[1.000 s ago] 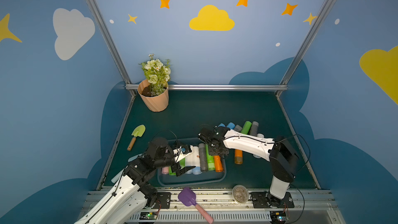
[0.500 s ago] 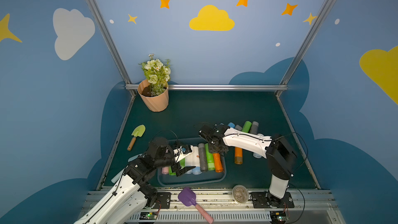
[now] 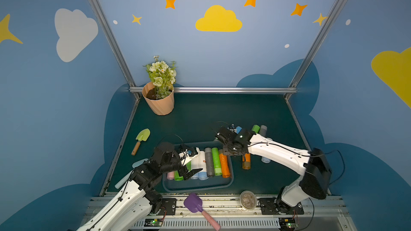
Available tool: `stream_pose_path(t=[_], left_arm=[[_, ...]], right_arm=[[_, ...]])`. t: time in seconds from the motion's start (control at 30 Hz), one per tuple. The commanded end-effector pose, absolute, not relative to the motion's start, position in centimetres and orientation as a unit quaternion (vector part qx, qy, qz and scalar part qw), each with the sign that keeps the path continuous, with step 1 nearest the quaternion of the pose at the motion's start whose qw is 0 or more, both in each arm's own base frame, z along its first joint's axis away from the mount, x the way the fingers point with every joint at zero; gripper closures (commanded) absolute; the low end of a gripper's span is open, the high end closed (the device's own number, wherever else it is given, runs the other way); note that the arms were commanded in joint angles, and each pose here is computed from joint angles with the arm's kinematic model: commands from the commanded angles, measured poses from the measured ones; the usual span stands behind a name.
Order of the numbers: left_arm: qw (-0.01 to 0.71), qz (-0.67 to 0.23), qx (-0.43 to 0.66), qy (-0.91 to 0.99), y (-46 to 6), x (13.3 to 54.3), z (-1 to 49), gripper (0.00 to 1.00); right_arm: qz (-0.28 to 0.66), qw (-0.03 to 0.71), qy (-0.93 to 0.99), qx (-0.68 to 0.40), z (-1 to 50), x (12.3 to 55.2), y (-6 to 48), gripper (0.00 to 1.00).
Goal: Put the roll of trash bags into the storage box
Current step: Place the roll of trash bags in the storage box, then pick up the roll of trash bags from the center of the board.
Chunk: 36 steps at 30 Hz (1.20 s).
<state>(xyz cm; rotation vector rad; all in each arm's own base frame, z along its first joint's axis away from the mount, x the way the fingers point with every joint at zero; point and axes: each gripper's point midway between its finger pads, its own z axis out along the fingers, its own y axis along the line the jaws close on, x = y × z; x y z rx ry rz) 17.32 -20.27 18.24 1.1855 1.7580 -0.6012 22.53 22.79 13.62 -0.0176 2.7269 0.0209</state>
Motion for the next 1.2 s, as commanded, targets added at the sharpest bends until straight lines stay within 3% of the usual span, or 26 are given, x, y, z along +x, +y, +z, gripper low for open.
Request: stream_pose_path(t=[0.0,0.13,0.33,0.53,0.77,0.93,1.17], left_arm=[[0.466,-0.295,0.446,0.705,-21.8,17.7,20.3,0.0],[0.433,-0.349,0.452,0.697,-24.4,17.3,22.1,0.0],[0.398,-0.377,0.478,0.686,-28.1,17.6,22.9,0.0],[0.385,-0.372,0.507,0.676,-30.6,18.0,22.9,0.0],[0.387,-0.331,0.529,0.679,-29.8,18.4,22.5,0.0],[0.423,-0.306,0.524,0.672,-29.1,19.3,21.0,0.0],[0.388,-0.306,0.527,0.691,-29.1,19.1,19.2,0.0]], right_arm=[[-0.025,0.193,0.98,0.036,12.8,21.8,17.7,0.58],[-0.024,0.177,0.978,0.105,12.6,21.4,11.7,0.5],[0.02,0.164,0.965,0.205,11.2,21.9,5.2,0.48],[0.062,0.154,0.955,0.245,10.3,23.9,3.0,0.45],[0.092,0.129,0.958,0.239,8.3,25.6,3.3,0.43],[0.085,0.113,0.963,0.228,6.9,26.2,3.2,0.43],[0.049,0.089,0.968,0.229,5.0,26.2,2.0,0.43]])
